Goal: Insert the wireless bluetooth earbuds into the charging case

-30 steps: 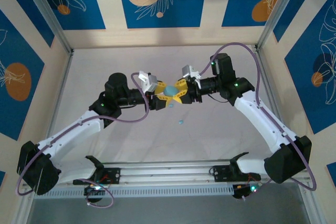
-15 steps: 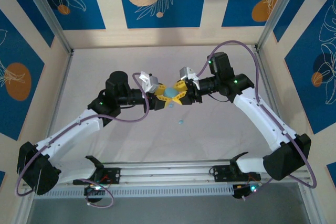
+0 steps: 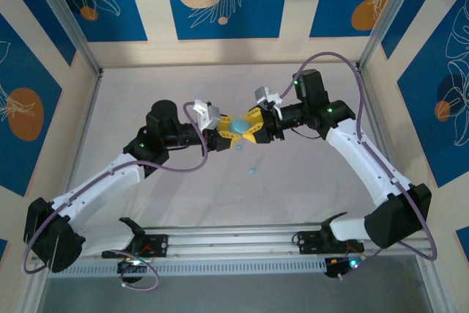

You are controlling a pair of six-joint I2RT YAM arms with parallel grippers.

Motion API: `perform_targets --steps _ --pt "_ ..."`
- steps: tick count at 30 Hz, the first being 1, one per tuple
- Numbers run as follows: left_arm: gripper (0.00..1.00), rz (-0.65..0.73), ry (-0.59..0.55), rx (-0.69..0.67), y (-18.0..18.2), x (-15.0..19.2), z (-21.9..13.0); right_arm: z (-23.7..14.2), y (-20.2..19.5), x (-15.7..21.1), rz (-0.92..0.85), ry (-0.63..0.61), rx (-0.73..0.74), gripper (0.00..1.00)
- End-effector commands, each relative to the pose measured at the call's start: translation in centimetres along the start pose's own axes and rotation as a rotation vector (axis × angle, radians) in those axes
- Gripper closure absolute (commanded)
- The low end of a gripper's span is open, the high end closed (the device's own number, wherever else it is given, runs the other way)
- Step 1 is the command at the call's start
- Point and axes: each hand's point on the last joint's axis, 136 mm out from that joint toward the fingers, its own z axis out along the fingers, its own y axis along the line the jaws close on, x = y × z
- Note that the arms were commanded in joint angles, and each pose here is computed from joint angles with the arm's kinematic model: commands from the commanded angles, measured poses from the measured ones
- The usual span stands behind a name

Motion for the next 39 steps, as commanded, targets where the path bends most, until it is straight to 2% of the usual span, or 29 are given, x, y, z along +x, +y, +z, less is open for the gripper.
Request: perform_targets --steps 1,8,12,20,26,31,39 --pt "0.75 0.026 -0.018 0.052 -1.3 0.0 -0.2 -0.9 -0.2 -2.2 0.031 -0.056 -0.011 0.58" --pt "0.75 0.034 -0.053 0.025 -1.1 -0.4 -0.4 -1.4 -1.1 -2.5 0.079 -0.063 0.024 0.45" --pt "0.75 0.037 -0.067 0.015 -1.1 -0.6 -0.5 -1.7 -1.8 -2.8 0.113 -0.072 0.053 0.42" --pt "0.75 0.043 -0.107 -0.032 -0.3 -1.3 -0.6 -1.7 -1.6 -2.9 0.126 -0.075 0.064 0.39" --pt "0.75 0.039 -0.184 -0.067 0.2 -2.4 -0.9 -1.7 -2.3 -2.7 0.155 -0.057 0.146 0.37" --pt "0.75 0.033 -0.234 -0.109 0.8 -3.1 -1.2 -1.3 0.0 -2.7 0.104 -0.066 0.057 0.36" --pt "0.75 0.04 -0.278 -0.128 1.1 -3.9 -1.4 -0.9 -1.4 -1.9 0.145 -0.04 0.126 0.35"
